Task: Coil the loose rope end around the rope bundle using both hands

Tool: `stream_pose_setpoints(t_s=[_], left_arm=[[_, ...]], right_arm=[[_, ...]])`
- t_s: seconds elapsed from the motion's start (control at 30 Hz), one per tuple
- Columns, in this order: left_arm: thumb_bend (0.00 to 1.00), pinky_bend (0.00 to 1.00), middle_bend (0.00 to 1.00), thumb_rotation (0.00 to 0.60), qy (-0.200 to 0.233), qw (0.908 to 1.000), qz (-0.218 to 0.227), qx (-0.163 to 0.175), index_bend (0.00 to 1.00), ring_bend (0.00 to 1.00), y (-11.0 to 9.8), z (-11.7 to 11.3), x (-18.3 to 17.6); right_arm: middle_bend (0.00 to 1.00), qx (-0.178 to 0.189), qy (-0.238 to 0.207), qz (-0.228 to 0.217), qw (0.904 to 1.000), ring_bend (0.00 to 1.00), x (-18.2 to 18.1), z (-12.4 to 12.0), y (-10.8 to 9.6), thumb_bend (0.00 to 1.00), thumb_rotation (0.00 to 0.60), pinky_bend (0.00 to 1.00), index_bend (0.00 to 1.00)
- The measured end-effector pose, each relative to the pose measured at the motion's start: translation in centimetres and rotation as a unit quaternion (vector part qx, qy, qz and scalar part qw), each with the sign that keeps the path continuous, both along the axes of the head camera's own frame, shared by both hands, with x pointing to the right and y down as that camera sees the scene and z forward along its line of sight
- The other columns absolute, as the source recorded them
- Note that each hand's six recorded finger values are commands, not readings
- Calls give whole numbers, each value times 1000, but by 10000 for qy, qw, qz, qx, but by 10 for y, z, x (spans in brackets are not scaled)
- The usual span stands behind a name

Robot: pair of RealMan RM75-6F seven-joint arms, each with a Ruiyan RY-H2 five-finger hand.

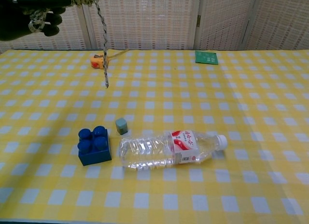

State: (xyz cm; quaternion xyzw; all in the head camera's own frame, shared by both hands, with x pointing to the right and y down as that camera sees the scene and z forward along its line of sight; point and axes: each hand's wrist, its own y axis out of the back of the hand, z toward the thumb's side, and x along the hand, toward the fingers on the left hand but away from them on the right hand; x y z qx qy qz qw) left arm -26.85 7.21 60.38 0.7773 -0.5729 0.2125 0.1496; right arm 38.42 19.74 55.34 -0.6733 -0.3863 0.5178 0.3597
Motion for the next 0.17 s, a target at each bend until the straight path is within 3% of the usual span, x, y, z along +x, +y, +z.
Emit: stream_pose_setpoints(t_s=[0.17], left_arm=[[701,793,764,600,15,10000,5,7,774,725,3,-1,-4]], right_arm=[[0,32,-116,362,9993,0,19,-2,19,614,600,0,0]])
